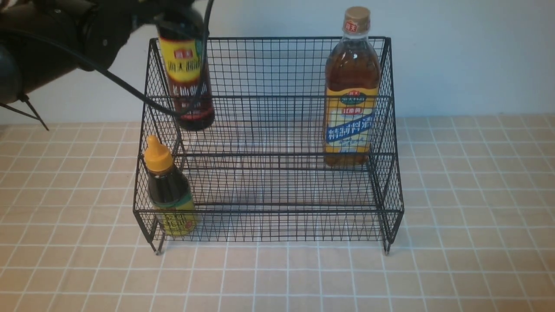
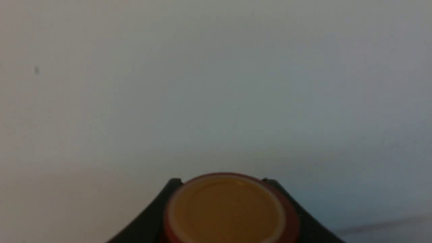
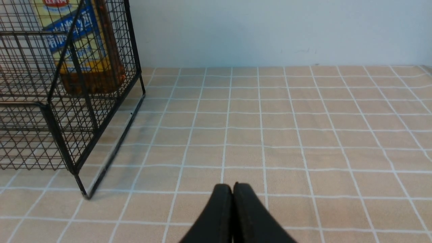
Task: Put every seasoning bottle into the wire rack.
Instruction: Use the left arm to put the condiment bottle back on the shelf
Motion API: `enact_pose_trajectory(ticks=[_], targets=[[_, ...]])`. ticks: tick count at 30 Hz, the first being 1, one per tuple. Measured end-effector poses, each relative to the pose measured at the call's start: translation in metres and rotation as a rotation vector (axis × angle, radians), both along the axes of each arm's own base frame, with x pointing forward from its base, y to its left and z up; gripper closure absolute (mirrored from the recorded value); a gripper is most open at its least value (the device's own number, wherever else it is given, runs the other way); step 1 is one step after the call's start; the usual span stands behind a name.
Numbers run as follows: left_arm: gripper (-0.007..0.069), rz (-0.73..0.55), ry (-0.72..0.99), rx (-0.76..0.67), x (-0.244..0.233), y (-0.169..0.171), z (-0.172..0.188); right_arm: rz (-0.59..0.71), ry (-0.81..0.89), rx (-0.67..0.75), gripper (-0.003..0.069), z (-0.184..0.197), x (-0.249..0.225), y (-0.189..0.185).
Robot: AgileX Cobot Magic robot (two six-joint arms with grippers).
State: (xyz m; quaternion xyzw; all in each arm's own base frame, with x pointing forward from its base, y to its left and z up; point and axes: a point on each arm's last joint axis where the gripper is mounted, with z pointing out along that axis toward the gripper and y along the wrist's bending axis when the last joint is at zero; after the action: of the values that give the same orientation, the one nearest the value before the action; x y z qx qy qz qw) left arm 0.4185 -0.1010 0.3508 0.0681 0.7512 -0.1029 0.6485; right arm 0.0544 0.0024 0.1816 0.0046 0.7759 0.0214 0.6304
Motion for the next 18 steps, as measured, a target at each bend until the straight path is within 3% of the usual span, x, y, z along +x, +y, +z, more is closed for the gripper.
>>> enact_pose_trajectory(ticks=[7,18], targets=[[0.0367,0.028,0.197,0.055,0.008,0.001,-0.038,0.0,0.0,0.0,0.0673,0.0,0.0,0.0],[0.0356,0.016,0.218,0.075,0.006,-0.005,-0.04,0.0,0.0,0.0,0.0673,0.0,0.0,0.0]])
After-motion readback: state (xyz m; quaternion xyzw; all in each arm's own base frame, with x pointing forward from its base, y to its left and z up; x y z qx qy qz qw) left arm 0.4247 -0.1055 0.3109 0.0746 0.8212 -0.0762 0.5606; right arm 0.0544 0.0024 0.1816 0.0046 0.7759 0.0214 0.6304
